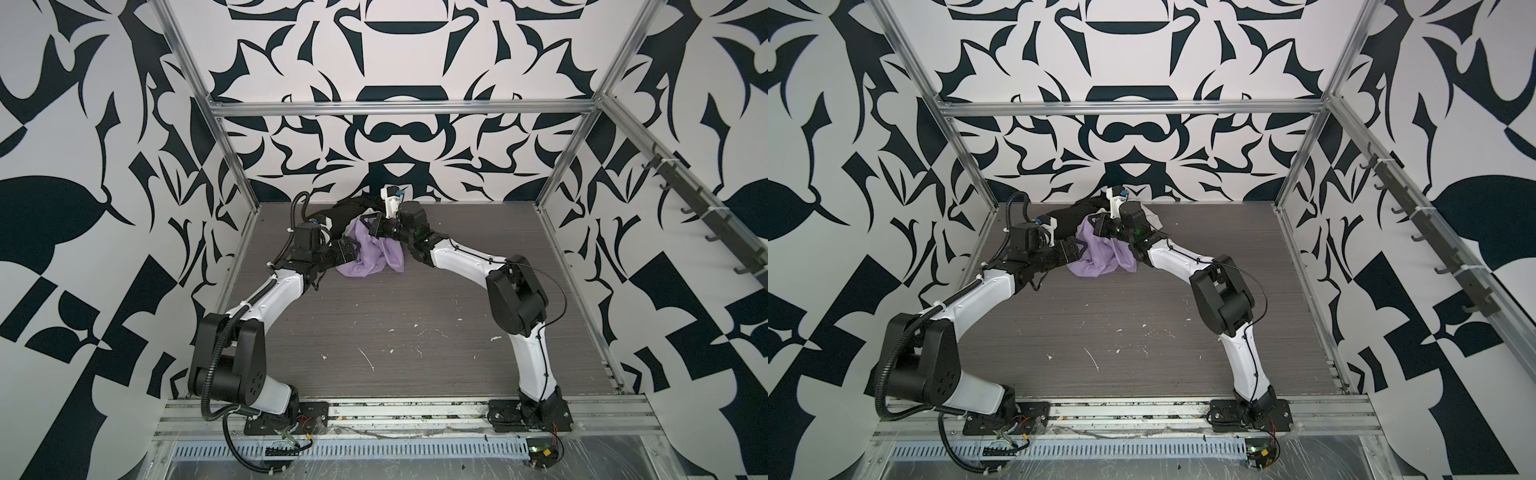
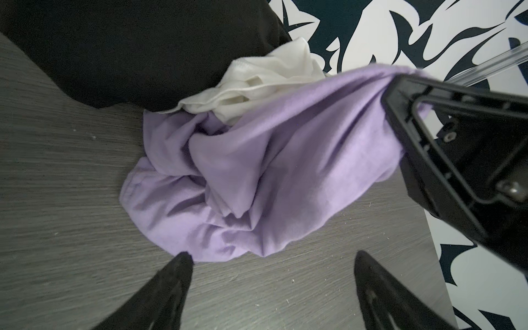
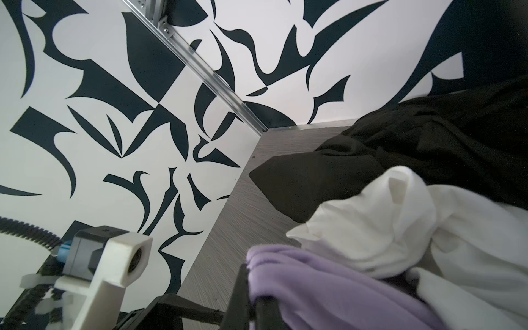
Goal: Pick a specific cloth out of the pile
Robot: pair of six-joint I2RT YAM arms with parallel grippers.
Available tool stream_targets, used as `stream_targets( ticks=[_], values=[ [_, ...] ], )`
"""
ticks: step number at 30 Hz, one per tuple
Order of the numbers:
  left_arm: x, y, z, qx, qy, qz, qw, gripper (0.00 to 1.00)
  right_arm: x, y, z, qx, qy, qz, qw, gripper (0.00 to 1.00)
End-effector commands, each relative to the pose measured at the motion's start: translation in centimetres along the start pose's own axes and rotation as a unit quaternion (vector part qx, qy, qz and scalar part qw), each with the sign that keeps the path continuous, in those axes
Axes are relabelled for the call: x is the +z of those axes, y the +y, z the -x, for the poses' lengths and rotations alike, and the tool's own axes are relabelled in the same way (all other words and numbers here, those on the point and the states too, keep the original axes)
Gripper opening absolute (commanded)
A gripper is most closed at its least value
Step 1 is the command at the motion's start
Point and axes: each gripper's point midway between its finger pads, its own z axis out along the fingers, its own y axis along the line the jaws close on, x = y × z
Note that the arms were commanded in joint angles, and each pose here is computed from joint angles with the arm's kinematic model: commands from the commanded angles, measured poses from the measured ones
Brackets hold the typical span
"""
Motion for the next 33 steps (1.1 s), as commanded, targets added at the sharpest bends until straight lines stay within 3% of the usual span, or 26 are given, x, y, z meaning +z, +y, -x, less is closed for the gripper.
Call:
stream_targets(
  ticks=[1,33],
  values=[
    [-0.7,-0.1,0.3,0.011,-0.011,-0.001,1.0,0.91,-2.2,7.7,6.6,-0.068,-0.085,0.091,0.99,0.0],
    [-0.5,-0.5,-0.7,0.023,-0.007,-0.031,0.999,0.91,-5.8,15.2,12.9,-0.111,-0.138,0.162,0.971,0.0]
  ],
)
